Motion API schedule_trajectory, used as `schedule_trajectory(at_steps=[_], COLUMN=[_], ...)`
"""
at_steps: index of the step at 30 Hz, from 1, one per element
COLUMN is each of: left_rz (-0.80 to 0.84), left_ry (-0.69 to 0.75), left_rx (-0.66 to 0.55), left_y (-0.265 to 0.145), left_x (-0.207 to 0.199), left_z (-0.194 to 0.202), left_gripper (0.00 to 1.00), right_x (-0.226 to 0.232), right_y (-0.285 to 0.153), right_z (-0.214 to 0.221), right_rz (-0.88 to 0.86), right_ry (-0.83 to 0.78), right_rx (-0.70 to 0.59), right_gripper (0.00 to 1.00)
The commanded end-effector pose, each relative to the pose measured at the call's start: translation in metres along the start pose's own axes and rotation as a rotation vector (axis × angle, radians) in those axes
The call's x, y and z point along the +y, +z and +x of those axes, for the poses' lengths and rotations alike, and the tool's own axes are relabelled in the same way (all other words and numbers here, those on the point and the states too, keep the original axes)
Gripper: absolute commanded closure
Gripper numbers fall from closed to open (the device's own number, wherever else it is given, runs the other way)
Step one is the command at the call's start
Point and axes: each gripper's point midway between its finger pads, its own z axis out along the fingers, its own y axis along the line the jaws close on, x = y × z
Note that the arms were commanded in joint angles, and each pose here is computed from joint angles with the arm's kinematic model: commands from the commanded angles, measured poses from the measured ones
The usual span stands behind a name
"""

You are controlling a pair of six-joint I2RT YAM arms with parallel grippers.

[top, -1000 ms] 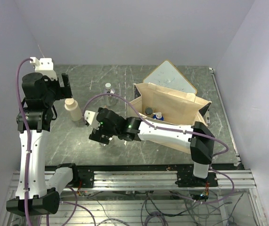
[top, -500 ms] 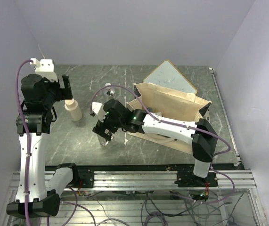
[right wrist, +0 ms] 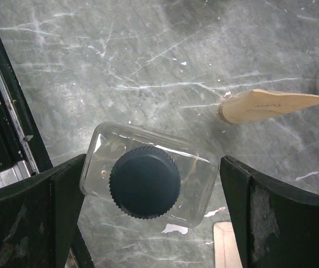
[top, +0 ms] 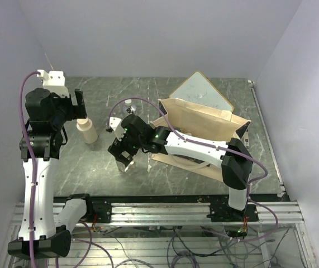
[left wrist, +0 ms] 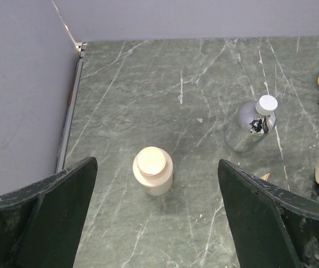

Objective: Place the personal care products into the canvas bag
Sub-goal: Pick up the care product from the center of the board.

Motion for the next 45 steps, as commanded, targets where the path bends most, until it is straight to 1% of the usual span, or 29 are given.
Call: schedule_trajectory(at_steps=[1, 9, 16, 24, 27, 31, 35, 39, 41, 44, 45], left_rz=[0.009, 0.015, 0.014, 0.022, 0.025, 0.039, 0.051, 0.060, 0.070, 0.088, 0.097], left_ry=[0.003, 0.001, 0.001, 0.006, 0.009, 0.017, 0.032, 0.048, 0.059, 0.073, 0.076], left_rx=[-0.038, -0.039, -0.038, -0.036, -0.036, -0.034, -0.031, -0.027, -0.027, -0.029, -0.026], left_y=[0.000, 0.001, 0.000, 0.000, -0.001, -0.001, -0.001, 0.001, 0.002, 0.004, 0.005], left_x=[0.001, 0.000, 0.000, -0.001, -0.002, -0.004, -0.005, -0.006, -0.008, -0.010, -0.011], left_z=[-0.007, -0.008, -0.007, -0.006, -0.006, -0.005, -0.004, -0.004, -0.005, -0.005, -0.004], left_gripper=[0.01, 0.01, 0.01, 0.01, 0.01, 0.01, 0.01, 0.00, 0.00, 0.00, 0.00], right_x=[-0.003, -0.007, -0.008, -0.002, 0.001, 0.003, 0.003, 0.010, 0.016, 0.024, 0.027], right_y=[0.003, 0.004, 0.009, 0.010, 0.010, 0.006, -0.002, -0.014, -0.021, -0.035, -0.039], right_z=[-0.007, -0.007, 0.001, 0.001, 0.001, -0.002, -0.008, -0.016, -0.022, -0.028, -0.030], right_rz=[0.021, 0.067, 0.077, 0.057, 0.043, 0.034, 0.029, -0.024, -0.065, -0.116, -0.131], right_ry=[0.038, 0.071, 0.090, 0.087, 0.076, 0.038, -0.012, -0.074, -0.119, -0.189, -0.211], right_rx=[-0.005, -0.011, 0.010, 0.007, 0.011, 0.010, -0.001, -0.026, -0.043, -0.067, -0.074], right_gripper=[0.00, 0.00, 0.01, 0.08, 0.14, 0.26, 0.41, 0.55, 0.66, 0.87, 0.92])
